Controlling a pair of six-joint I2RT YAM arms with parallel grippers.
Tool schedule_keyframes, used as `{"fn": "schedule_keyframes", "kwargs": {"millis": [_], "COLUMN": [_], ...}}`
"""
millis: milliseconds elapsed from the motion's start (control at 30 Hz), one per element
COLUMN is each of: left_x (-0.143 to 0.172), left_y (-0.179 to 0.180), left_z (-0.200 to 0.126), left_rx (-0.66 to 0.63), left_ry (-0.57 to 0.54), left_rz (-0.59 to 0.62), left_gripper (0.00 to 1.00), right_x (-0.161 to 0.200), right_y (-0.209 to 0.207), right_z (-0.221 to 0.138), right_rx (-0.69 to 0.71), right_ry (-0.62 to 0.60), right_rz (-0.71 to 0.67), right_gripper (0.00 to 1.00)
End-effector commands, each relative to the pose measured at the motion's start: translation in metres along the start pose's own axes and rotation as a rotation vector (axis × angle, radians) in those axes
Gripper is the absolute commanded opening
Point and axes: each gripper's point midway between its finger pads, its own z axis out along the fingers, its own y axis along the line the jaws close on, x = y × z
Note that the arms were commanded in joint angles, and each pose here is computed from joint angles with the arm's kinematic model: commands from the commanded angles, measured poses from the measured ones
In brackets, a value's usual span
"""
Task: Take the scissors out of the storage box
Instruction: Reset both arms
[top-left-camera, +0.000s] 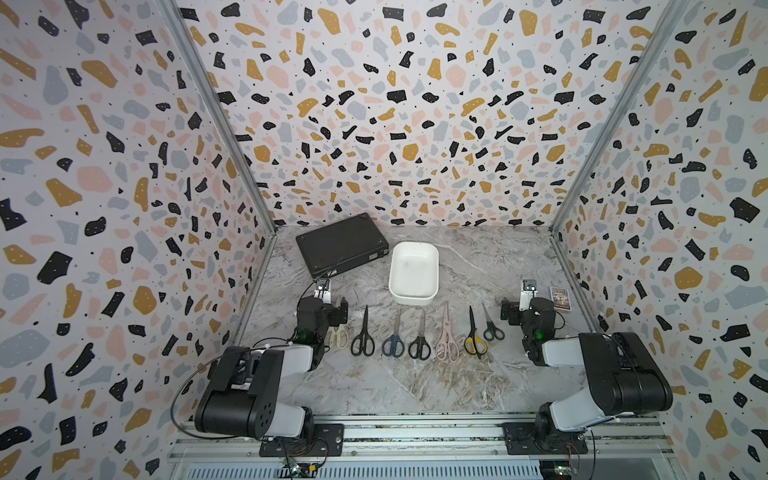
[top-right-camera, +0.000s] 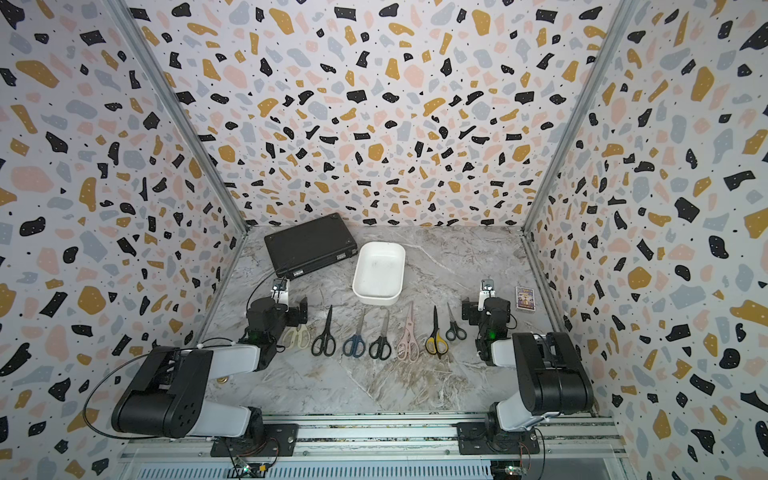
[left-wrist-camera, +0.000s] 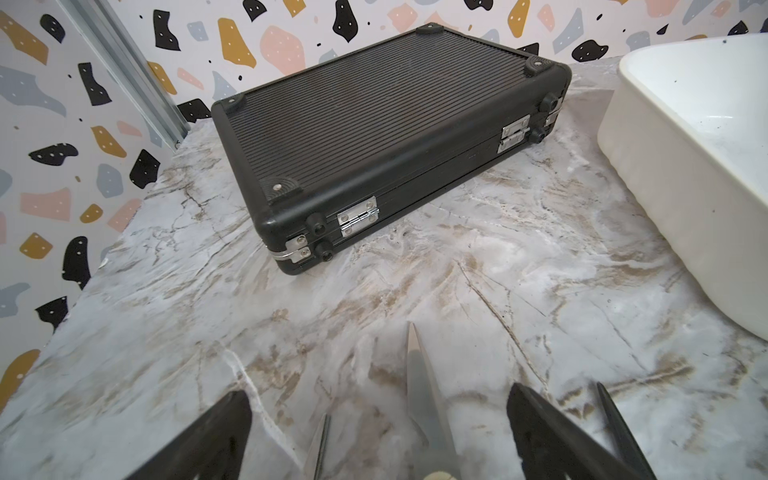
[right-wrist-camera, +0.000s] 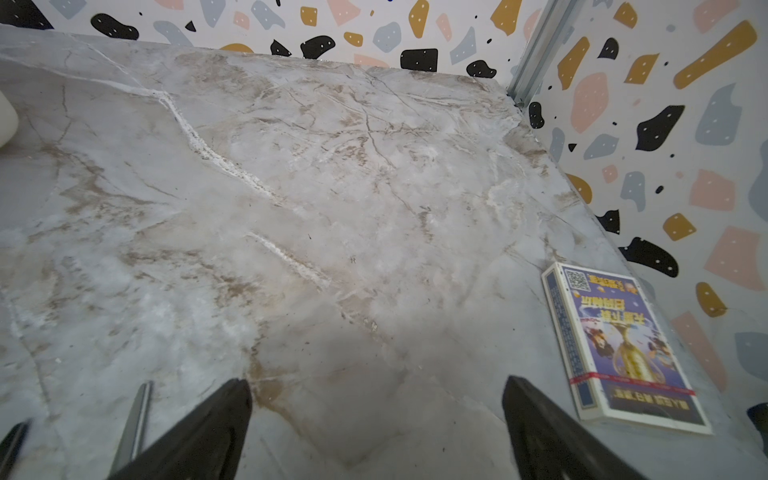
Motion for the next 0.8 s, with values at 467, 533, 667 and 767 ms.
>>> {"fn": "schedule_keyframes", "kwargs": {"millis": [467, 533, 667, 767], "left_x": [-0.015, -0.013, -0.014, -0.013], "left_y": [-0.017, 0.001, -0.011, -0.001], "left_z": [-0.008, -0.004, -0.006, -0.003], "left_rx": [0.091, 0.000, 0.080, 0.024], "left_ry": [-0.101, -0.073, -0.082, -0.075], "left_rz": [0.052, 0.003, 0.020, -0.006], "left_gripper": [1.00, 1.00, 1.00, 1.00], "right_x": [-0.014, -0.014, -0.014, -0.014], "right_y": [-0.001, -0.001, -0.001, -0.001], "right_z": [0.001, 0.001, 0.001, 0.001], "right_rx": [0.000, 0.000, 0.001, 0.000], "right_ry": [-0.040, -0.040, -0.040, -0.039], "right_rz": [0.001, 0.000, 0.000, 0.000], "right_gripper": [1.00, 1.00, 1.00, 1.00]}}
